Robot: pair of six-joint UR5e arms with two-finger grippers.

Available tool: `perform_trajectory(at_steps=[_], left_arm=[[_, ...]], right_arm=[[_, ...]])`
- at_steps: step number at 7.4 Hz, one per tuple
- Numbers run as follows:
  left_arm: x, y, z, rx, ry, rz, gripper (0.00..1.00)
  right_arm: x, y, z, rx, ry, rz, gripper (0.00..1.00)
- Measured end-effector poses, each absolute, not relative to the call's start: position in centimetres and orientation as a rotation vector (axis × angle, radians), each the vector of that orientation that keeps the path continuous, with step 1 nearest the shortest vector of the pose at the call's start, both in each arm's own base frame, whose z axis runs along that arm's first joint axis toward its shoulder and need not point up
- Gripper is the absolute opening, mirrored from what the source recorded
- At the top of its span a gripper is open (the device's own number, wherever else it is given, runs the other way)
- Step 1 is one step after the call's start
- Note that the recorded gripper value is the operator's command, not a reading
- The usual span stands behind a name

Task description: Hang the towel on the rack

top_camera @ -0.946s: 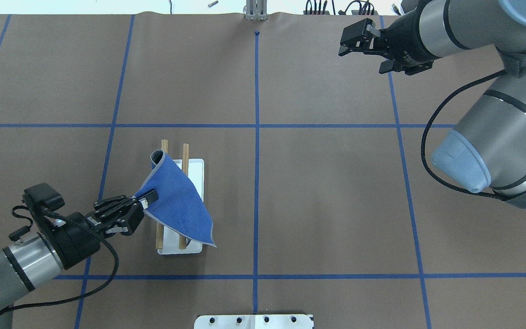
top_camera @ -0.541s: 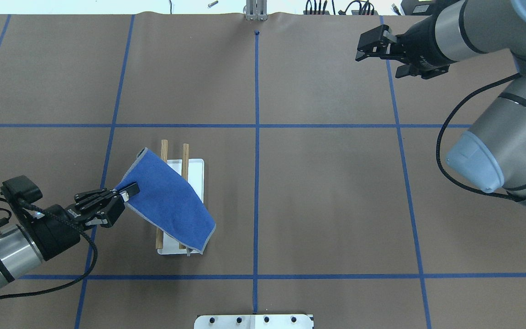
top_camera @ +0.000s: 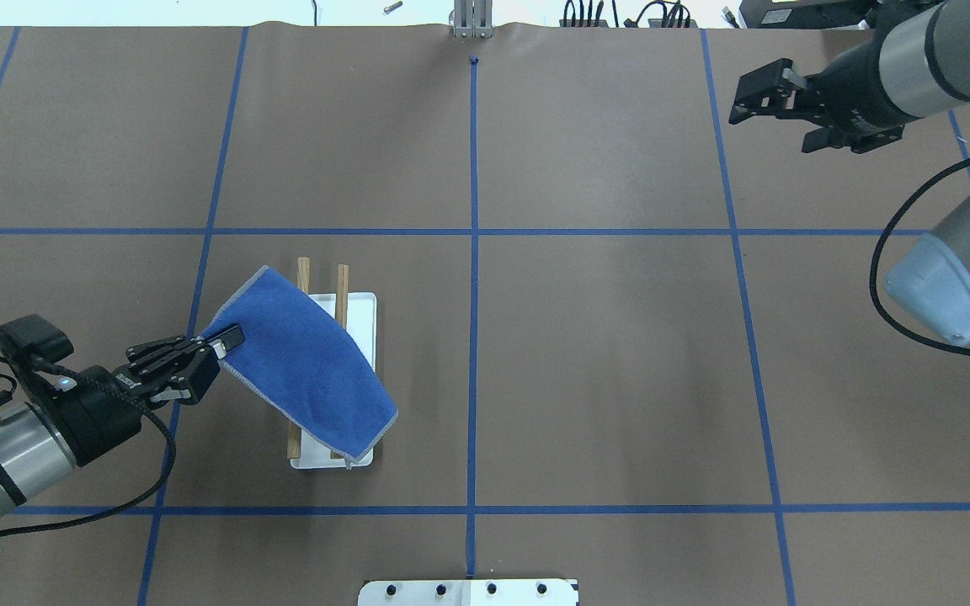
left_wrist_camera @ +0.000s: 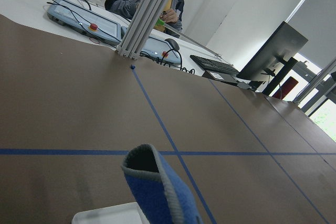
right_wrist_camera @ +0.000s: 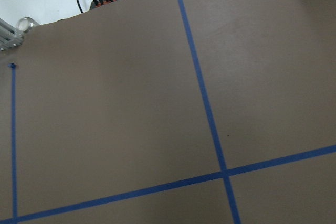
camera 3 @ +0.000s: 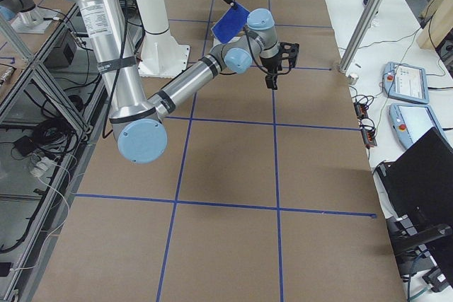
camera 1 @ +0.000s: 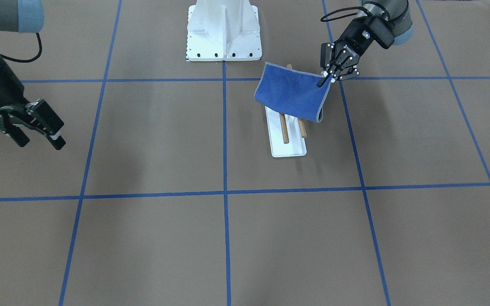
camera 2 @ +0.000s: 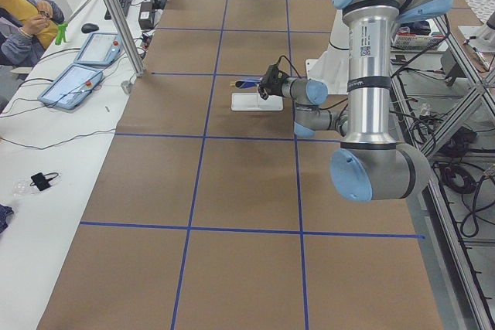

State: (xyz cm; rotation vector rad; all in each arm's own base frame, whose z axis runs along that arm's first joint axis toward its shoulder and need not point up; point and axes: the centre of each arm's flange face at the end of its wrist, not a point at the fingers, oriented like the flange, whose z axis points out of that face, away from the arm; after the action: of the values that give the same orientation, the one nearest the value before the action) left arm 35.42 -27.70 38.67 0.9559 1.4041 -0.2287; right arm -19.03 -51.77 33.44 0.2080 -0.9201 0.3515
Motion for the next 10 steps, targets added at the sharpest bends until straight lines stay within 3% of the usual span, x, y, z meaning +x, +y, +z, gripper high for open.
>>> perform_trajectory(at_steps=[2, 3, 4, 5, 6, 10], left_arm=[[35.8, -28.0, 40.0, 0.963, 1.368, -0.244, 0.0], [35.9, -28.1, 40.5, 0.966, 1.356, -0.25, 0.06], [36.0, -28.2, 40.7, 0.969, 1.347, -0.256, 0.3], [36.0, -28.3, 40.9, 0.974, 1.339, -0.263, 0.91], [36.1, -28.4, 41.4, 0.973, 1.329, -0.27, 0.98], [35.5, -29.6, 42.6, 0.984, 1.294, -0.335, 0.98]], right_arm=[[-17.3, -51.4, 36.8, 0.21, -0.869, 0.296, 1.0], [-17.0, -51.5, 37.3, 0.21, -0.86, 0.291, 1.0], [-16.9, -51.6, 37.5, 0.21, -0.857, 0.289, 1.0], [-16.8, -51.6, 37.5, 0.211, -0.857, 0.289, 1.0], [-16.7, -51.6, 37.5, 0.211, -0.856, 0.29, 1.0], [-16.7, -51.8, 37.6, 0.211, -0.855, 0.293, 1.0]])
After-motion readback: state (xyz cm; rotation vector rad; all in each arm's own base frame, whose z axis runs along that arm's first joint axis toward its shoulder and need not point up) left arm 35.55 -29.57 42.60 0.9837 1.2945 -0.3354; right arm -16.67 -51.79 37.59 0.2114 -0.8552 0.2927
